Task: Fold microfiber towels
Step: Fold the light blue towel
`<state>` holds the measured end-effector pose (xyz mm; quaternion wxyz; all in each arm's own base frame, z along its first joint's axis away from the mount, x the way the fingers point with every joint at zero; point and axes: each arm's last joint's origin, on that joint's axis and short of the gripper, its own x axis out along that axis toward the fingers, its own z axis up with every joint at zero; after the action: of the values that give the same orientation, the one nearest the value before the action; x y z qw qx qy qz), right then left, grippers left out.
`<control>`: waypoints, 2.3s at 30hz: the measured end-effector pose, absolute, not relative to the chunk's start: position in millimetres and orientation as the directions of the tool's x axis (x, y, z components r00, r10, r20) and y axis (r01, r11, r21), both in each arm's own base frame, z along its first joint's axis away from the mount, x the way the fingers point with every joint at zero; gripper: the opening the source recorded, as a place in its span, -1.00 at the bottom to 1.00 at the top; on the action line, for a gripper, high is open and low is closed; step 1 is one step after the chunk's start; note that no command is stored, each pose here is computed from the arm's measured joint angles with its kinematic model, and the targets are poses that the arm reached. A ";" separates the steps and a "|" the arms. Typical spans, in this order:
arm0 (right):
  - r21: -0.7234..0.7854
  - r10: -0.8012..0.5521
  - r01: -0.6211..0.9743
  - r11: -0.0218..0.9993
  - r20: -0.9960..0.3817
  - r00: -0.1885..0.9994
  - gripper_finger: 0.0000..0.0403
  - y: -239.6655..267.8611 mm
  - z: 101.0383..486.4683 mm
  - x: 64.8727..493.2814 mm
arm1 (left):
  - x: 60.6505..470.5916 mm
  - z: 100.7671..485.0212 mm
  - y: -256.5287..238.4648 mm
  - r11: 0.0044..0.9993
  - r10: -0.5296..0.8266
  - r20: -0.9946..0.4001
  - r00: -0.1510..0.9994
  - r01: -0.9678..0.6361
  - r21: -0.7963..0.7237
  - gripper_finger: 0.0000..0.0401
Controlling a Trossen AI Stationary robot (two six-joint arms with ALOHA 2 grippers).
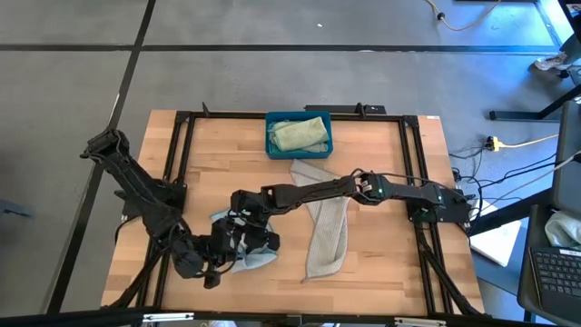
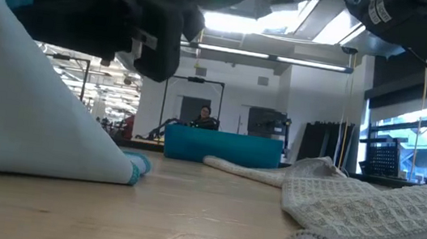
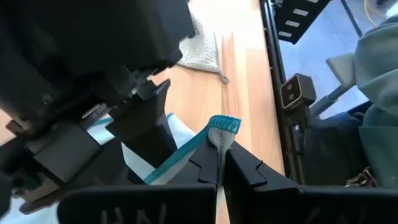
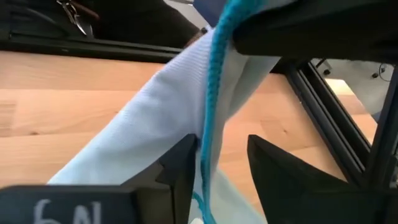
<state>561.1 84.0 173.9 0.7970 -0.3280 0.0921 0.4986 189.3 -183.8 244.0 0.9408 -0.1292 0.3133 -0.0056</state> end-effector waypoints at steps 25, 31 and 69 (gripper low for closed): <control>-0.374 0.663 -0.861 0.344 -0.552 0.505 -0.97 55.5 167.1 559.8 | 183.9 244.2 -189.9 0.959 -0.119 -0.586 0.801 -0.061 -0.278 -1.00; -0.358 0.617 -0.858 0.369 -0.596 0.514 -0.98 44.0 167.8 558.5 | 178.9 239.8 -189.1 0.954 -0.100 -0.623 0.776 -0.103 -0.281 -1.00; -0.394 0.209 -0.781 0.484 -0.815 0.541 -0.96 20.2 203.2 536.7 | 154.7 220.7 -168.3 0.897 0.089 -0.817 0.570 -0.403 -0.183 -1.00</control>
<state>536.7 20.2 203.2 0.7826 -0.3975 0.3598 0.3164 154.7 -168.3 220.7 0.8679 -0.1778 0.4417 0.1417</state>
